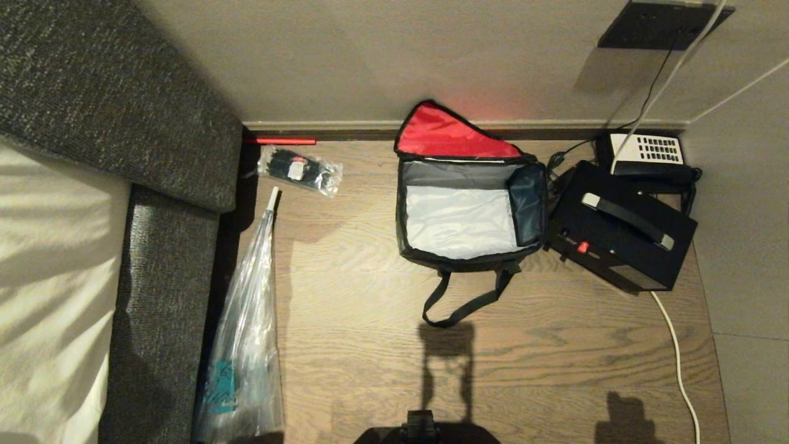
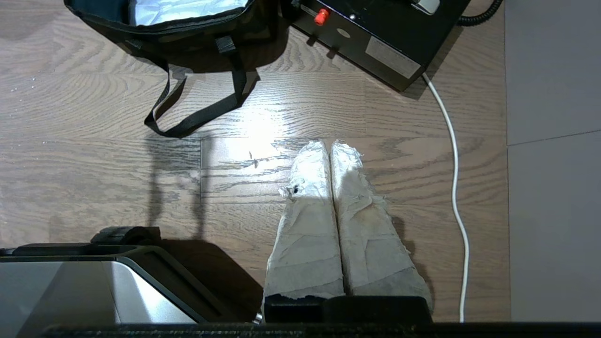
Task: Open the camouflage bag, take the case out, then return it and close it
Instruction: Grip the handle again
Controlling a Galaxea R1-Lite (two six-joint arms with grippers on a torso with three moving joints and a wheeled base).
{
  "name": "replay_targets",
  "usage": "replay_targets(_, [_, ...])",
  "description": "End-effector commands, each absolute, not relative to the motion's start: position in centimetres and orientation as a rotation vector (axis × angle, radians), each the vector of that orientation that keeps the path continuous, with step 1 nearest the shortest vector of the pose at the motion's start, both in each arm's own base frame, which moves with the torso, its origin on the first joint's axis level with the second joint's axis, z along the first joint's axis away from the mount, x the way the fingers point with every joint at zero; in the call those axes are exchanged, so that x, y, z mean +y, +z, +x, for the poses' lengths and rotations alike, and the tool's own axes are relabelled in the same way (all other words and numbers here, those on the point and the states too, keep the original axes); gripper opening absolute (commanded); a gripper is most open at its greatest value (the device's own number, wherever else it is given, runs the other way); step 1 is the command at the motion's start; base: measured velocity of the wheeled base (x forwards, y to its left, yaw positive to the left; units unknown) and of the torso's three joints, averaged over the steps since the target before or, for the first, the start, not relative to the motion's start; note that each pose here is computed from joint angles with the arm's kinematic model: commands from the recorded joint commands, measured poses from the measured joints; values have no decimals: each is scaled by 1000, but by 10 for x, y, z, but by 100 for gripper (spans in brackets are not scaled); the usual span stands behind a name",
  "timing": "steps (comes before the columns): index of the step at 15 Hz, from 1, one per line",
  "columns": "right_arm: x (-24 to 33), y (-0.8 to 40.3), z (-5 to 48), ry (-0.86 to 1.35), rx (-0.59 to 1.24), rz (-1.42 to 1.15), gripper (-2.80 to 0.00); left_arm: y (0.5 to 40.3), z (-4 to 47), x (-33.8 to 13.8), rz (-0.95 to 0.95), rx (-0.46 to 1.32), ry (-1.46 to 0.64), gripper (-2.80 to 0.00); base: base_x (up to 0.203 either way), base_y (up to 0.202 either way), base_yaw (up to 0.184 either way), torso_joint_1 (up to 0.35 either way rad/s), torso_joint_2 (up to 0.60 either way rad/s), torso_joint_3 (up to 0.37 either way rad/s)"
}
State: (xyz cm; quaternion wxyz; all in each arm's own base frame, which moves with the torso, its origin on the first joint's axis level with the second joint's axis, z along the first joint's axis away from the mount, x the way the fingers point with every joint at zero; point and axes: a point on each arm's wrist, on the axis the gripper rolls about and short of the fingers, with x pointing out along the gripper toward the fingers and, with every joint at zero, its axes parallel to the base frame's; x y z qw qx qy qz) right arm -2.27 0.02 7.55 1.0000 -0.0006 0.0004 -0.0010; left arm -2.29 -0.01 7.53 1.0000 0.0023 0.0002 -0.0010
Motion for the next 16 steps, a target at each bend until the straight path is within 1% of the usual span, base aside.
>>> replay_targets(1, [0,75,-22,-2,6,-2,-280,75,-23,0,5,3,-2,-280,0,0,0,0,0,0])
replay_targets(16, [0,75,-22,-2,6,-2,-280,75,-23,0,5,3,-2,-280,0,0,0,0,0,0])
